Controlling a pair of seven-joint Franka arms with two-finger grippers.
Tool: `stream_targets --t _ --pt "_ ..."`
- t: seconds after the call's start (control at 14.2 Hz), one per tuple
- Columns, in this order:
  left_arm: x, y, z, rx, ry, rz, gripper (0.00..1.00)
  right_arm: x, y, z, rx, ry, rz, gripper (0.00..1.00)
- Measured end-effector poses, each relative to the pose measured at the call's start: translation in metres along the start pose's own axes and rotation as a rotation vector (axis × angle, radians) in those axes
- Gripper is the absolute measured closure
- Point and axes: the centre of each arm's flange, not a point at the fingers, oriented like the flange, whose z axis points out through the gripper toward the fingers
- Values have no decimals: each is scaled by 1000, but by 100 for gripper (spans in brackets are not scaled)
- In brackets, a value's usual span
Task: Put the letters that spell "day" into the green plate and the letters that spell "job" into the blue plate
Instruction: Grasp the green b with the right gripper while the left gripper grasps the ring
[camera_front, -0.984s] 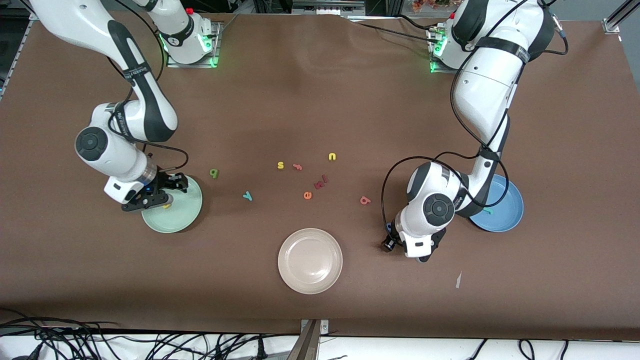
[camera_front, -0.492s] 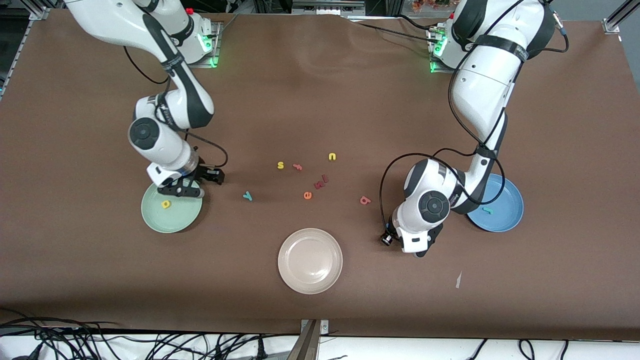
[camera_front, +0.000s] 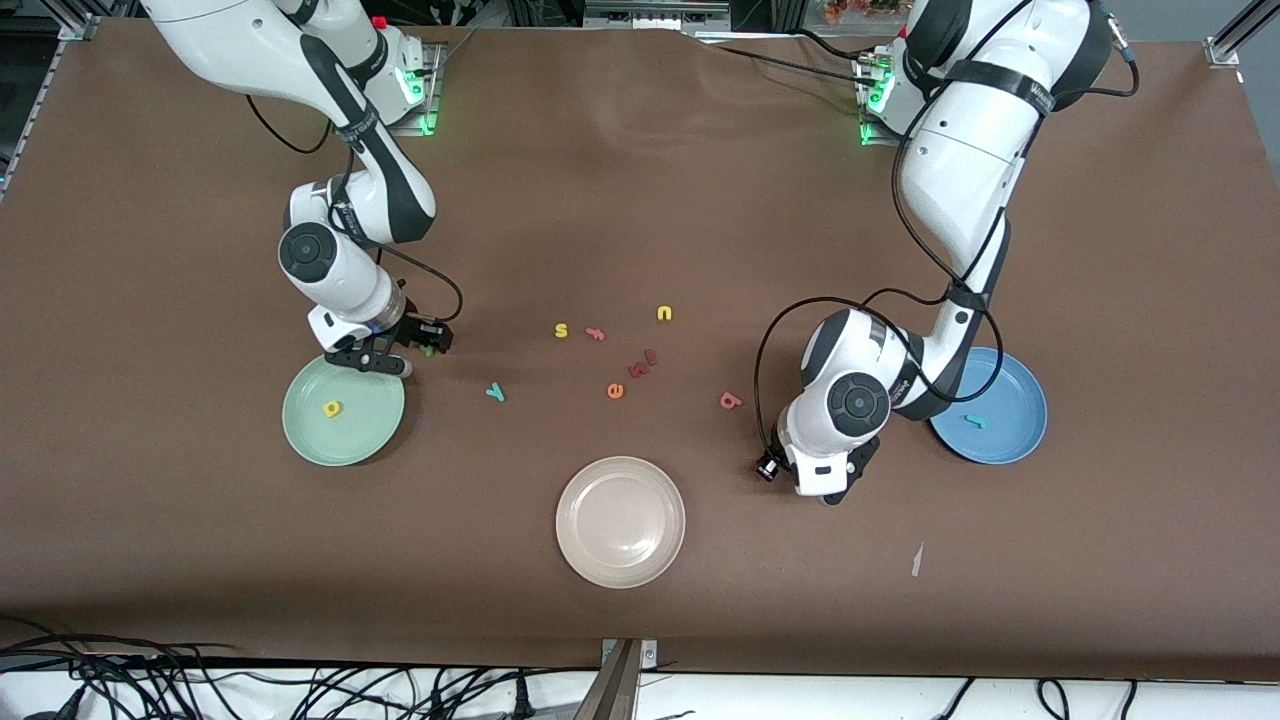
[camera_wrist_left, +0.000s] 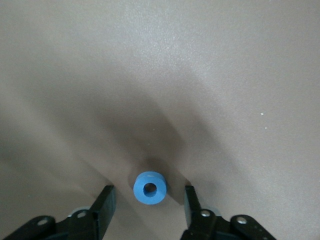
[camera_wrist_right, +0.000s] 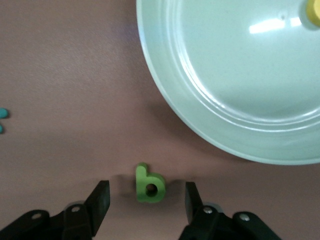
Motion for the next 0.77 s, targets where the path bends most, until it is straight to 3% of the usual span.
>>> stream_targets --t 0.07,0.21,0.35,0.77 --pt "0 0 -1 1 1 0 49 -1 1 1 -1 -2 6 32" --pt "0 -1 -1 3 1 -1 55 -3 1 2 -1 -1 10 32" --pt "0 -2 -3 6 1 -1 73 -4 2 4 0 2 10 38" --pt "1 -3 -4 15 9 7 73 -7 4 6 0 4 10 64"
